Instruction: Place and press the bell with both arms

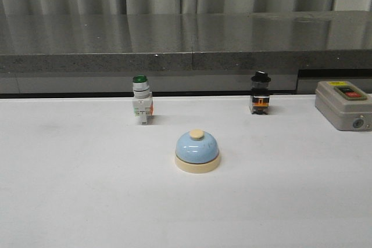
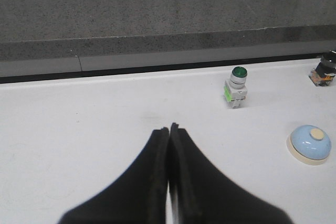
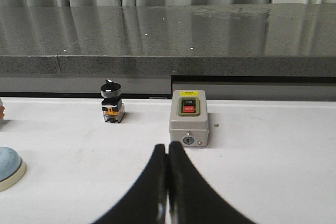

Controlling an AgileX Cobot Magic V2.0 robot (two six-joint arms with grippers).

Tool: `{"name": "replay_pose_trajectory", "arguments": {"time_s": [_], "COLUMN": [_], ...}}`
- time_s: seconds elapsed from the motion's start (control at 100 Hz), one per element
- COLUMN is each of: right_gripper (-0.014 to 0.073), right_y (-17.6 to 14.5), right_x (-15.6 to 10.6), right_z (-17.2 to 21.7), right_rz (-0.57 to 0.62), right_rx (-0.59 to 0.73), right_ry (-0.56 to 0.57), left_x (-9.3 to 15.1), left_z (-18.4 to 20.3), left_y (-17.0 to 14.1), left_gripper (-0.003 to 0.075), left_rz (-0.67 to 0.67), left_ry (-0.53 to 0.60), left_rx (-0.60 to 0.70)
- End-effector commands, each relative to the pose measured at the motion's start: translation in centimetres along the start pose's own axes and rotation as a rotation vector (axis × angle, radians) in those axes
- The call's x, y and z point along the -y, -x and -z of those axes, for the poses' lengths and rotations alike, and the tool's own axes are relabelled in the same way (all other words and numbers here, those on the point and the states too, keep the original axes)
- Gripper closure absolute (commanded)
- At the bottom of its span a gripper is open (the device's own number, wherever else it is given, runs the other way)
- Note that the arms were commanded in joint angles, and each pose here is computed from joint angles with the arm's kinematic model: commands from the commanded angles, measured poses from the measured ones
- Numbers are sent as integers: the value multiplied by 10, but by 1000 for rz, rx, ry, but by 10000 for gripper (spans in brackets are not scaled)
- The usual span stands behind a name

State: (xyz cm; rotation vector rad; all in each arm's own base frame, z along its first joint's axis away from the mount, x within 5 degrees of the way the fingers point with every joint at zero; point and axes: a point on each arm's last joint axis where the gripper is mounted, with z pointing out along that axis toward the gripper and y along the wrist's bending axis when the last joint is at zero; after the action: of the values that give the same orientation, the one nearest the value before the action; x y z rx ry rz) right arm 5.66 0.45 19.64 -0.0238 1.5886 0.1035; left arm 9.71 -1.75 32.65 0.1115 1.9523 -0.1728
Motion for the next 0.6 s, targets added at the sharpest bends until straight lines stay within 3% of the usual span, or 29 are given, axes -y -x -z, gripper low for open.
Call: {"name": "replay_pose_trajectory", "arguments": {"time_s": [0.0,0.26,0.59], "right_gripper": [659,659,659], "right_y": [15,15,15], "right_x": [-1,-1,-1], "right_z": [3,3,3], "right_rz": [11,11,11], "right_rx": [120,120,120], "right_ry": [2,2,2], "left_x": [0,-3,-7], "left_z": [4,1,-3], "left_y": [15,15,-24], "left_gripper": [741,741,741], "left_rz": [19,-46,-124], "left_ry": [-1,40,69], "left_rx": [104,155,419]}}
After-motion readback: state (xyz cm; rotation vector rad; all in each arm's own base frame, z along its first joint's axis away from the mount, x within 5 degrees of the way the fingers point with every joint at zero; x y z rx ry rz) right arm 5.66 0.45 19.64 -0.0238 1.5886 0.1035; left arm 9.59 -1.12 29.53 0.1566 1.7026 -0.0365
